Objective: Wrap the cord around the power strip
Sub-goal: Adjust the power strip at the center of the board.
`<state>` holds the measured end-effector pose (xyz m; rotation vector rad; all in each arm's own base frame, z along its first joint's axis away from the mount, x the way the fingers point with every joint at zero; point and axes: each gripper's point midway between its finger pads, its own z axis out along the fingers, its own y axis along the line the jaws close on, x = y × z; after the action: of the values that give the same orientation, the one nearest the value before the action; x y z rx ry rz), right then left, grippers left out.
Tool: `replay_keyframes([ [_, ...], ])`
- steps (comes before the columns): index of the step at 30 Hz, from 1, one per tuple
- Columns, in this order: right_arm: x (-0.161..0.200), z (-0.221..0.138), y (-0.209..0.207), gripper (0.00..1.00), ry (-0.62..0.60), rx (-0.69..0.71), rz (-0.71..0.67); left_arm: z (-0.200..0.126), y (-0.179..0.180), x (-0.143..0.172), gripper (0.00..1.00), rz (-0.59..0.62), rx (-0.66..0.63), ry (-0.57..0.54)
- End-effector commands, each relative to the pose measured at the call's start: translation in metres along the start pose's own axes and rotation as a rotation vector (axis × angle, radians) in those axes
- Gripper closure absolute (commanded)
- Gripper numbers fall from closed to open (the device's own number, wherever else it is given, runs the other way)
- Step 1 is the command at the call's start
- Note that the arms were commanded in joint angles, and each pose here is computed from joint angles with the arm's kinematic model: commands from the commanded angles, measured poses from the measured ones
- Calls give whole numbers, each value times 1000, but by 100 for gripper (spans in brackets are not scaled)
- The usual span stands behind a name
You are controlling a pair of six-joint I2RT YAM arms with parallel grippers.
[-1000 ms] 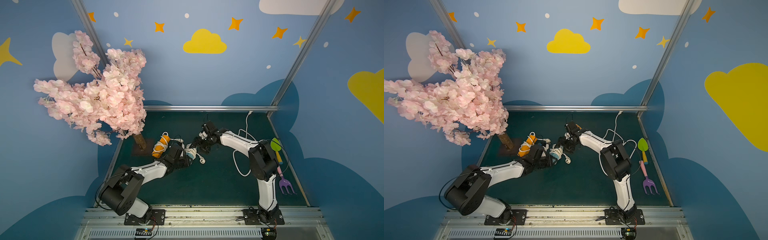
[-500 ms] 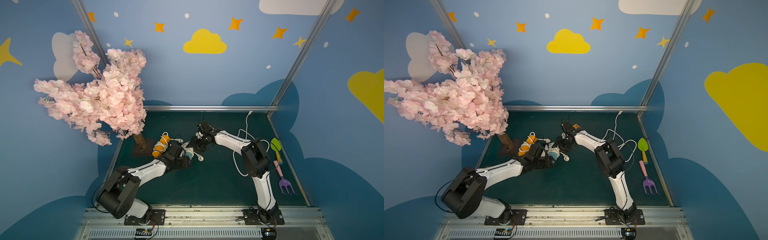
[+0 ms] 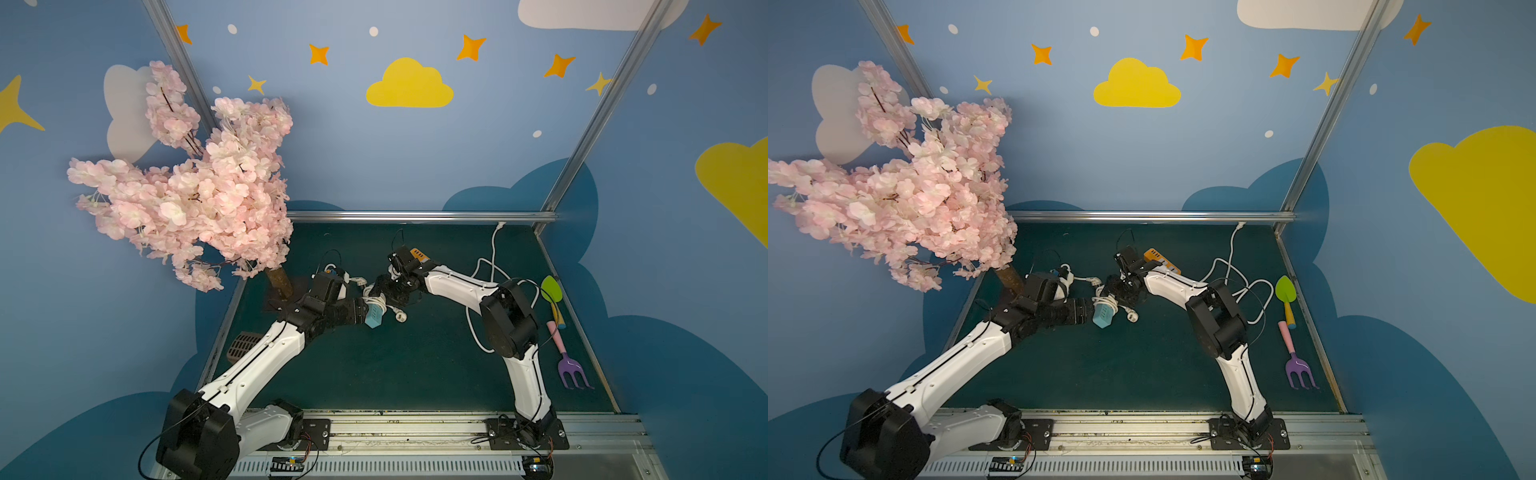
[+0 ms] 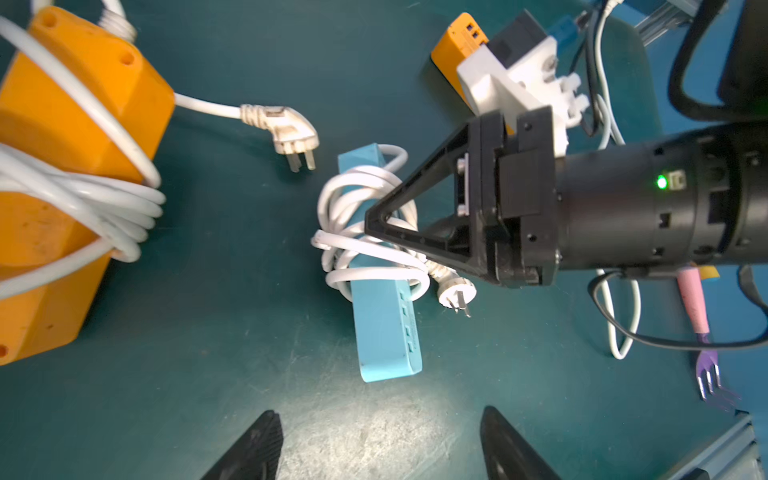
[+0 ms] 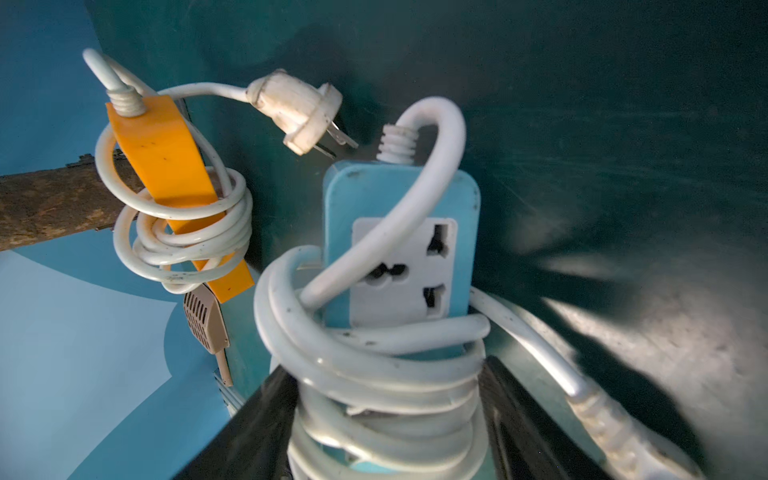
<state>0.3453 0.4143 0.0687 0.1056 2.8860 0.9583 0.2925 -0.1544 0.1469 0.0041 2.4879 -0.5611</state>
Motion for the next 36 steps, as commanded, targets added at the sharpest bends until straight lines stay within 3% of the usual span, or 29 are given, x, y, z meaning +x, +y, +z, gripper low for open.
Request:
replay_keyframes([
  [1, 10, 5, -26, 27, 23, 121, 11, -4, 0, -2, 24, 21, -7, 6],
  [25, 6, -21, -10, 22, -5, 125, -48, 3, -9, -8, 25, 36, 37, -6],
  [36, -12, -62, 15, 20, -110, 111, -174, 8, -6, -4, 25, 38, 34, 5],
])
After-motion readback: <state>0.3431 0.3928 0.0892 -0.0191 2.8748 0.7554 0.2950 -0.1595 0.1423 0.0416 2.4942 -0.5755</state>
